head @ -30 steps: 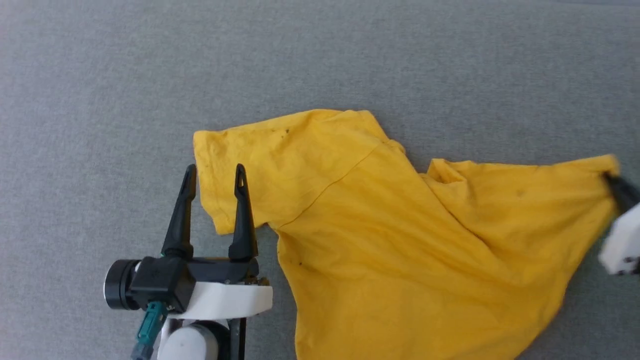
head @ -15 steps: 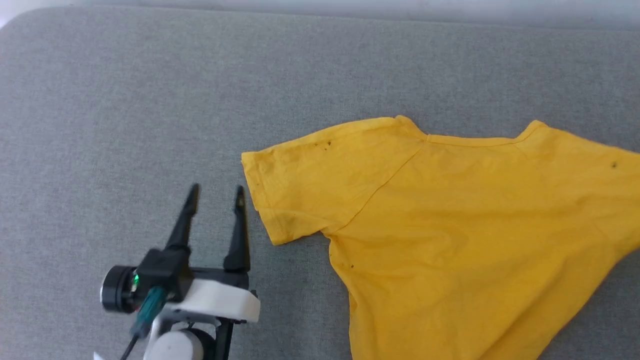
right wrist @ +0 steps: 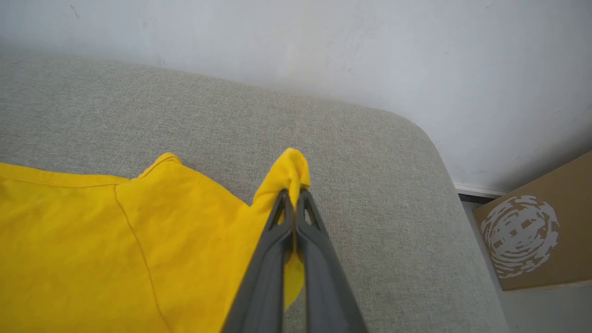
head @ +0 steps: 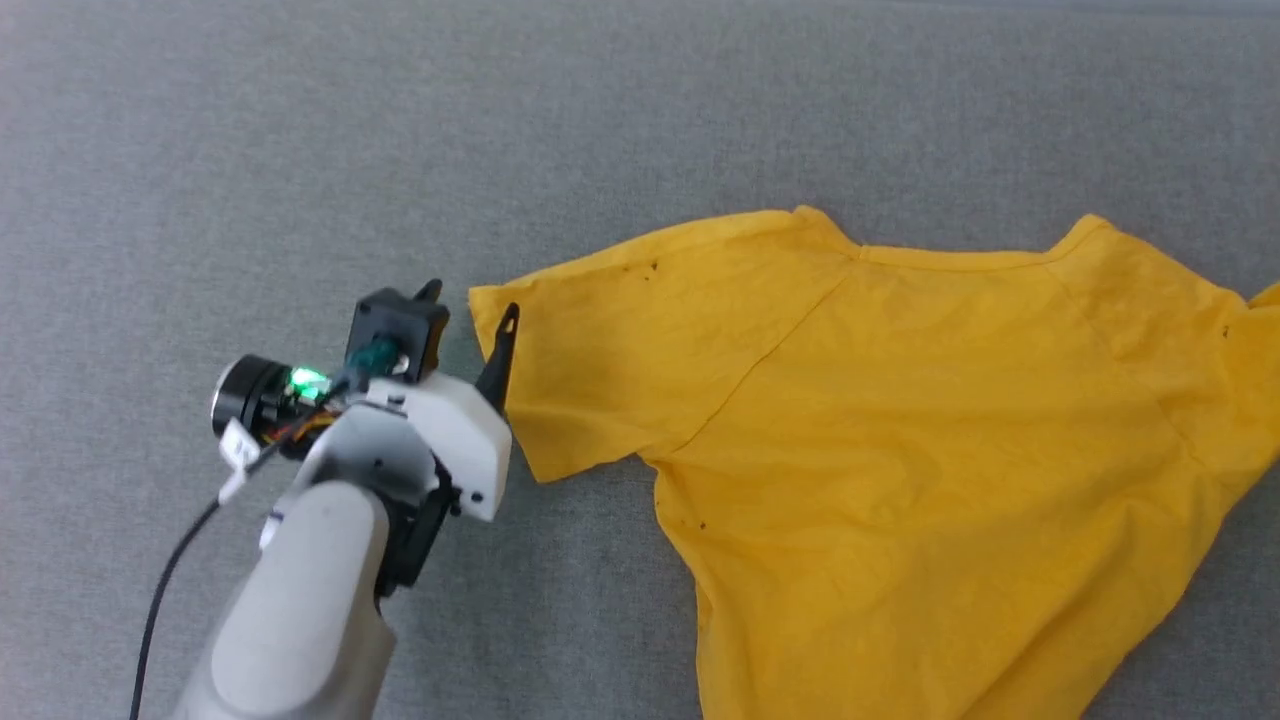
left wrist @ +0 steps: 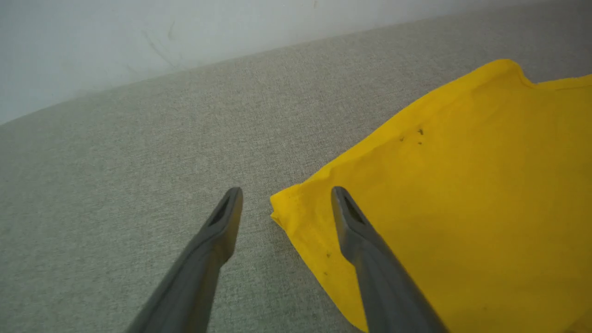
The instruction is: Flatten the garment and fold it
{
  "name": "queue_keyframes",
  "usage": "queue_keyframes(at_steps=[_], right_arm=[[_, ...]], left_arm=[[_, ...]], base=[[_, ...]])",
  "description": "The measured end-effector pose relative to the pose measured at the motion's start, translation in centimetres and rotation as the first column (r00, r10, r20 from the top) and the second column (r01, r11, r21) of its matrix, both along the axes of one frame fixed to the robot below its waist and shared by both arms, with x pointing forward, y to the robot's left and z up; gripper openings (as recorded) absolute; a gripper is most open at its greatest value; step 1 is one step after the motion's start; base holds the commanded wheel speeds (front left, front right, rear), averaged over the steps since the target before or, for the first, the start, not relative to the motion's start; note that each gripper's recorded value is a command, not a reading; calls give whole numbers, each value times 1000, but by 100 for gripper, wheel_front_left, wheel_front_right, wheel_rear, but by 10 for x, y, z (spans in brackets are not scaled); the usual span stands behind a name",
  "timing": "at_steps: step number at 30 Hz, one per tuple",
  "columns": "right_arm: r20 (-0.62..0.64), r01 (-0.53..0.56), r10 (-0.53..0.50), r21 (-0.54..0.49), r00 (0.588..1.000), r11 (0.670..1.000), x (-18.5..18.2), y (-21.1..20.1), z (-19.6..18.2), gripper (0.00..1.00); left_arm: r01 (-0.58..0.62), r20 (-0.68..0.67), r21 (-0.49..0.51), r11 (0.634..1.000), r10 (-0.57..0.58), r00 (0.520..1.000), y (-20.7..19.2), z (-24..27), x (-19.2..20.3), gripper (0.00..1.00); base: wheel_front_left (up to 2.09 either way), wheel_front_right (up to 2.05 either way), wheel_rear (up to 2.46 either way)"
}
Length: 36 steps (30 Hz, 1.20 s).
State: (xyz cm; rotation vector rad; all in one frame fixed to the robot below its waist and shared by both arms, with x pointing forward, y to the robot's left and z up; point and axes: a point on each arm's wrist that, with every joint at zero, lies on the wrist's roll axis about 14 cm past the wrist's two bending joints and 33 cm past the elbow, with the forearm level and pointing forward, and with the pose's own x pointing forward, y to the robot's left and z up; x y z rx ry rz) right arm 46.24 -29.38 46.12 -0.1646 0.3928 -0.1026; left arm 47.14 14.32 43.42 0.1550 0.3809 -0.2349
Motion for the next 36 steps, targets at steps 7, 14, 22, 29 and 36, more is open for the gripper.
queue_keyframes(at_steps=[7, 14, 22, 29, 36], right_arm=[[-24, 2, -2, -2, 1000, 1000, 5, -4, -10, 0], [-51, 13, -14, -8, 999, 1000, 4, -9, -20, 0], [36, -33, 32, 9, 999, 999, 17, 6, 3, 0], [189, -147, 149, -23, 971, 989, 40, 34, 66, 0], [340, -254, 294, -157, 893, 954, 60, 66, 162, 0]], left_arm=[[8, -200, -25, 1000, -13, 980, -6, -43, 7, 100], [13, -295, -12, 1000, -16, 955, -8, -53, 19, 0], [-44, -228, -75, 996, 26, 973, -6, -35, 26, 0], [-41, 61, -76, 996, 46, 997, 9, 49, 54, 0], [12, 427, 49, 999, -32, 904, 11, 189, 80, 0]], base=[[0, 0, 0], [0, 0, 0], [0, 0, 0], [0, 0, 0], [0, 0, 0]])
